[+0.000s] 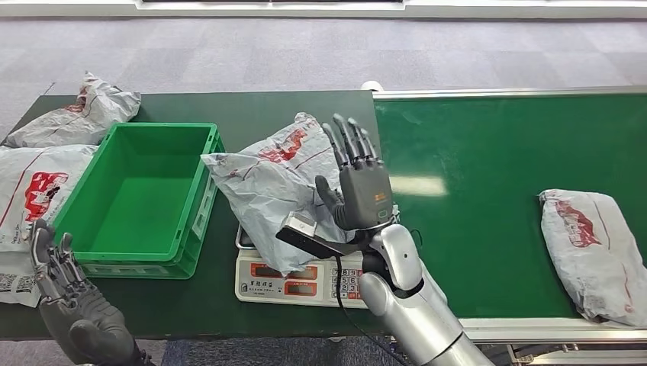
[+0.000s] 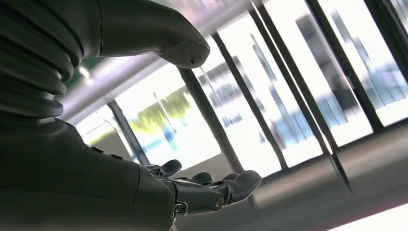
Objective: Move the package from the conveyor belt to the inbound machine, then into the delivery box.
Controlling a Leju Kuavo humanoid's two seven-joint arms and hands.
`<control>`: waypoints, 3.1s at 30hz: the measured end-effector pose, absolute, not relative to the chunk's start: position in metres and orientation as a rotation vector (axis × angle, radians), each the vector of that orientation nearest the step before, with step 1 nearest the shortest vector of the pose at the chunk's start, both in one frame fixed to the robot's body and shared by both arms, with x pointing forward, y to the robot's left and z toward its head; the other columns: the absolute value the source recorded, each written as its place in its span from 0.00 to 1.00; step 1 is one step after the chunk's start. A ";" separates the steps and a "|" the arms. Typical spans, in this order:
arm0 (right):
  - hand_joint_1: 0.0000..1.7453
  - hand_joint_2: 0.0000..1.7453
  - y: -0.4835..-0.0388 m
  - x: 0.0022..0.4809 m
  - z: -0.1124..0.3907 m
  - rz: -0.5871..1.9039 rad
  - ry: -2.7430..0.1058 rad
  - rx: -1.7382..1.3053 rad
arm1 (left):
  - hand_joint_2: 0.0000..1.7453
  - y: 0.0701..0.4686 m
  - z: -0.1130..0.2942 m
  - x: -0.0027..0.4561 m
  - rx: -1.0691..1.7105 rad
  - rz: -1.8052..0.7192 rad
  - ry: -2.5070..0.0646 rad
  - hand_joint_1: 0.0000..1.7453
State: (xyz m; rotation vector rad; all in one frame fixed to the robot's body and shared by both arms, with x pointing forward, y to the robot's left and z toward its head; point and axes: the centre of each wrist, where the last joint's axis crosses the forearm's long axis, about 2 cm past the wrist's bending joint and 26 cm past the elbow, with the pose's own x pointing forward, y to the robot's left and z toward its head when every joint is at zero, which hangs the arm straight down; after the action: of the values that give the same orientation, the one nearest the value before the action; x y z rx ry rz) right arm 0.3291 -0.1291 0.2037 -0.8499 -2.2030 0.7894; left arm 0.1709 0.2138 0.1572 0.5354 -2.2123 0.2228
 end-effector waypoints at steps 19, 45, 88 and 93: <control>0.00 1.00 -0.209 0.228 0.314 -0.274 -2.911 -1.205 | 1.00 0.191 0.178 0.233 0.585 -0.318 -2.224 0.00; 0.00 1.00 -0.205 0.259 0.272 -0.214 -2.774 -1.010 | 1.00 0.121 0.171 0.420 0.160 -1.692 -1.366 0.00; 0.00 1.00 -0.211 0.250 0.245 -0.169 -2.695 -0.965 | 1.00 0.128 0.202 0.440 0.585 -1.909 -1.507 1.00; 0.00 1.00 -0.216 0.242 0.241 -0.154 -2.685 -0.983 | 1.00 0.145 0.254 0.458 1.014 -1.851 -1.653 1.00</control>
State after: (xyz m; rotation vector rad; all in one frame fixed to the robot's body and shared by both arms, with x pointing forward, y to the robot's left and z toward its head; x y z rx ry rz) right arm 0.2423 -0.2157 0.2411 -0.9832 -2.6850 -0.1542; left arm 0.4584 0.1449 0.2539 1.0136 -1.6530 -1.8514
